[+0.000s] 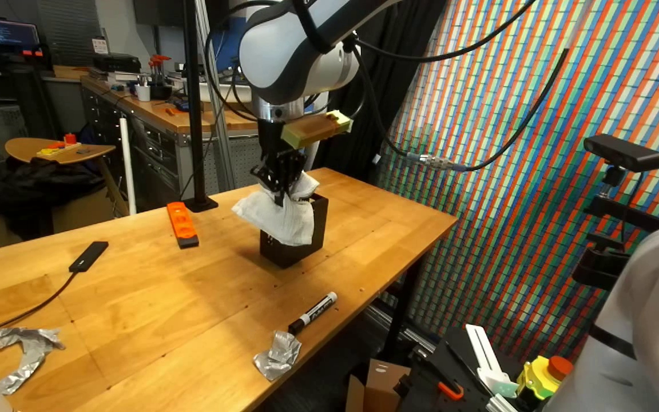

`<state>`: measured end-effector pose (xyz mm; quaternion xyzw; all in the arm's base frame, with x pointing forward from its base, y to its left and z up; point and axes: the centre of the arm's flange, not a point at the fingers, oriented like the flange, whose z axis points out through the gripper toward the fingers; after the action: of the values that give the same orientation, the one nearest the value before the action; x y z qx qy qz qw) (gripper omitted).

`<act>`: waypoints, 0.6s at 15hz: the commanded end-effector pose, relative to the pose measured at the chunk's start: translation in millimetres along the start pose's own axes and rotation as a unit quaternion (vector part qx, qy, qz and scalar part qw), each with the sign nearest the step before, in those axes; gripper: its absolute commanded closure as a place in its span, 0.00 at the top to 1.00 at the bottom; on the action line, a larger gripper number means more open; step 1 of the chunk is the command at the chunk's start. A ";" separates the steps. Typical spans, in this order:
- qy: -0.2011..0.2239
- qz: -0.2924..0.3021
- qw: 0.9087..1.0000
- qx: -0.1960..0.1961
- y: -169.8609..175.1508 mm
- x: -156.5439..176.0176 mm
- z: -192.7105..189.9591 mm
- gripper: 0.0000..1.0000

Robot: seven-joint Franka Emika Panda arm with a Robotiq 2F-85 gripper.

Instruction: Put the towel in the black box

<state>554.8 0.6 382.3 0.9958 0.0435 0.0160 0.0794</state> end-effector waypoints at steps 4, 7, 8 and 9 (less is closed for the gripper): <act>-0.021 0.001 1.000 0.001 -9.5 6.3 46.5 0.03; -0.020 0.006 1.000 0.003 2.4 11.3 41.2 0.03; -0.025 0.006 1.000 0.008 5.1 14.0 42.2 0.03; -0.034 0.004 0.999 0.020 6.3 17.7 46.2 0.03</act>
<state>559.4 -0.8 355.0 0.9961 0.0394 -0.0007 0.0787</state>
